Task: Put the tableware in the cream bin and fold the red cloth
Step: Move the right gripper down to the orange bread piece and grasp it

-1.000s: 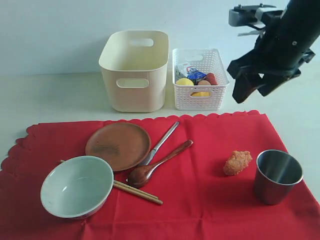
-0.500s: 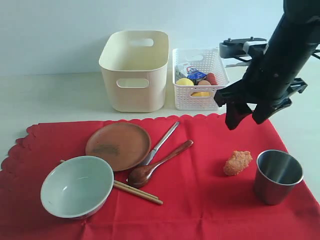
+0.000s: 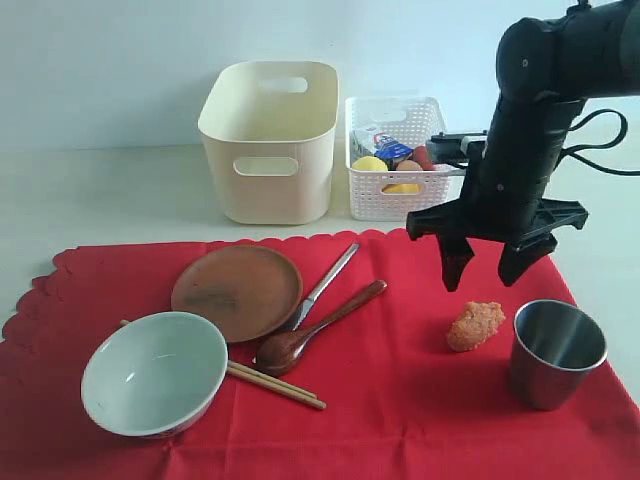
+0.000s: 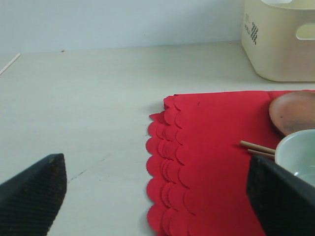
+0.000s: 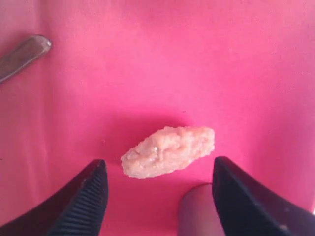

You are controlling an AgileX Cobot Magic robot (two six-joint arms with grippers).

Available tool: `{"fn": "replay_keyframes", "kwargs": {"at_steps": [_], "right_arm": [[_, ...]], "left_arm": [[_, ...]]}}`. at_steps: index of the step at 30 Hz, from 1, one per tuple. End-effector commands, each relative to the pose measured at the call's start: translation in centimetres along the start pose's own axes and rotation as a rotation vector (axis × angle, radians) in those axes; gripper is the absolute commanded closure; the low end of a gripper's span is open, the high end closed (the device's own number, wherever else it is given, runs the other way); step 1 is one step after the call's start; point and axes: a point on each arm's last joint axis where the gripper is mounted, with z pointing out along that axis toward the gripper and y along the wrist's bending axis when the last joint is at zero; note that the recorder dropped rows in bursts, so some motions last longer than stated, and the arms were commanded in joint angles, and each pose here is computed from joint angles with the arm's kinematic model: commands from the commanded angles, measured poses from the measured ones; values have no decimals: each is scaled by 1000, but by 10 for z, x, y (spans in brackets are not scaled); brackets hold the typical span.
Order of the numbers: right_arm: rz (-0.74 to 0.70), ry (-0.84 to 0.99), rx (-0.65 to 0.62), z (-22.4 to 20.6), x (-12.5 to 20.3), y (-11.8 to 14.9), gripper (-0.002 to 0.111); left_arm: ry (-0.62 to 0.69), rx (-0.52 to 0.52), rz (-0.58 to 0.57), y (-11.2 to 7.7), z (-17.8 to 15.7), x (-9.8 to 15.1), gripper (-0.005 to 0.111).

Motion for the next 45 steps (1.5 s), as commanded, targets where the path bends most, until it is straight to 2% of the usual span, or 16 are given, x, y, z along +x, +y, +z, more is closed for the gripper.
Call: {"fn": "replay_keyframes", "kwargs": {"at_steps": [1, 4, 14, 25, 35, 38, 45], "right_arm": [[16, 99, 27, 13, -7, 1, 49], [36, 161, 17, 26, -13, 4, 49], [53, 187, 34, 50, -28, 5, 49], [-8, 163, 144, 49, -31, -6, 49], [-89, 94, 131, 22, -30, -5, 49], [-138, 67, 141, 16, -31, -6, 49], [-424, 29, 129, -1, -30, -5, 46]], "left_arm": [[-13, -3, 2, 0, 0, 0, 13], [-13, -3, 2, 0, 0, 0, 13], [-13, -3, 2, 0, 0, 0, 13], [-13, -3, 2, 0, 0, 0, 13], [-13, -3, 2, 0, 0, 0, 13], [-13, -3, 2, 0, 0, 0, 13], [-13, -3, 2, 0, 0, 0, 13]]}}
